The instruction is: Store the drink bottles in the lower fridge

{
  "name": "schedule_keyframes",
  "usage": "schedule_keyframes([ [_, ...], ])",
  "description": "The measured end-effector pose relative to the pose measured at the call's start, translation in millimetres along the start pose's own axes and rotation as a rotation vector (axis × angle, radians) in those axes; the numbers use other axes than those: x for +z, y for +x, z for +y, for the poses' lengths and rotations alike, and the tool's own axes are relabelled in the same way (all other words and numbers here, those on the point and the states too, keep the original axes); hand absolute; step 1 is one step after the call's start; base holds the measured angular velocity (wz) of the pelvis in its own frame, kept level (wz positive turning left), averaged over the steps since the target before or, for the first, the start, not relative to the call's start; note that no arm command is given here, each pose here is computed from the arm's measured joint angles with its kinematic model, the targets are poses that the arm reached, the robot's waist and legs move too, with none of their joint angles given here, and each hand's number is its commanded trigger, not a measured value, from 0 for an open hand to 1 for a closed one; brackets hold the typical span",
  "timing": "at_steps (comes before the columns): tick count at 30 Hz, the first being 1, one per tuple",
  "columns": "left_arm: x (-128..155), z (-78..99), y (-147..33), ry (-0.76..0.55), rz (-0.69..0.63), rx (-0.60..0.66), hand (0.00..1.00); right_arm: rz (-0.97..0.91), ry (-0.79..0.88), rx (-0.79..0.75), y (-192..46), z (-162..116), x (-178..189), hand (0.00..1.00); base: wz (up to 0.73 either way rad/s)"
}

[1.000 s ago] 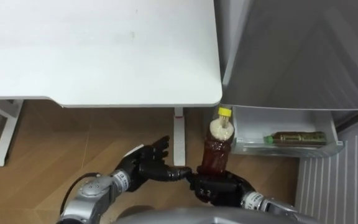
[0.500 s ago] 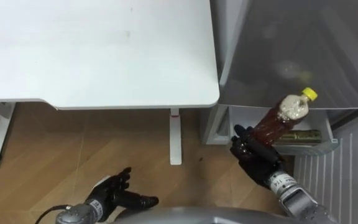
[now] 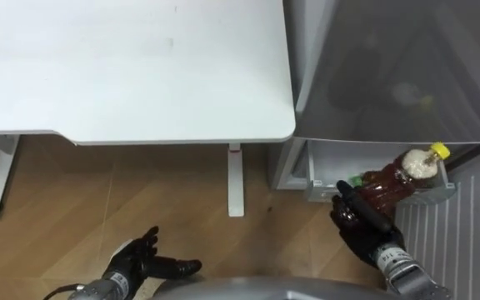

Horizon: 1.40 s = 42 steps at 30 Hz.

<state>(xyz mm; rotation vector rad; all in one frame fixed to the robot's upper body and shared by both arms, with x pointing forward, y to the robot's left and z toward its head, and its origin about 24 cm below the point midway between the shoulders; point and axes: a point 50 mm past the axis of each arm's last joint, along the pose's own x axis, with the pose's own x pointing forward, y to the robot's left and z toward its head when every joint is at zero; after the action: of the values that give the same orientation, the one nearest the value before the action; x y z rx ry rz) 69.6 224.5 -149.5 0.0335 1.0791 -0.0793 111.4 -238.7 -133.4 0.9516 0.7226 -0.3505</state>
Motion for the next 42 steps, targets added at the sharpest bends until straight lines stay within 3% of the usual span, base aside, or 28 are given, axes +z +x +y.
schedule_keyframes([
  [8,7,4.7,4.2,-0.024,-0.002,0.034,0.0,-0.089,0.168,-0.124,14,1,20,1.0,-0.01],
  [21,57,10.7,24.3,-0.049,-0.056,0.154,0.0,-0.216,0.397,-0.171,60,90,91,1.0,0.02],
  [34,94,9.2,29.9,-0.055,-0.147,0.21,0.0,-0.334,0.401,-0.241,52,135,163,1.0,0.03],
  [42,107,10.2,30.6,0.011,-0.17,0.237,0.0,-0.36,0.371,-0.201,51,161,180,1.0,0.01],
])
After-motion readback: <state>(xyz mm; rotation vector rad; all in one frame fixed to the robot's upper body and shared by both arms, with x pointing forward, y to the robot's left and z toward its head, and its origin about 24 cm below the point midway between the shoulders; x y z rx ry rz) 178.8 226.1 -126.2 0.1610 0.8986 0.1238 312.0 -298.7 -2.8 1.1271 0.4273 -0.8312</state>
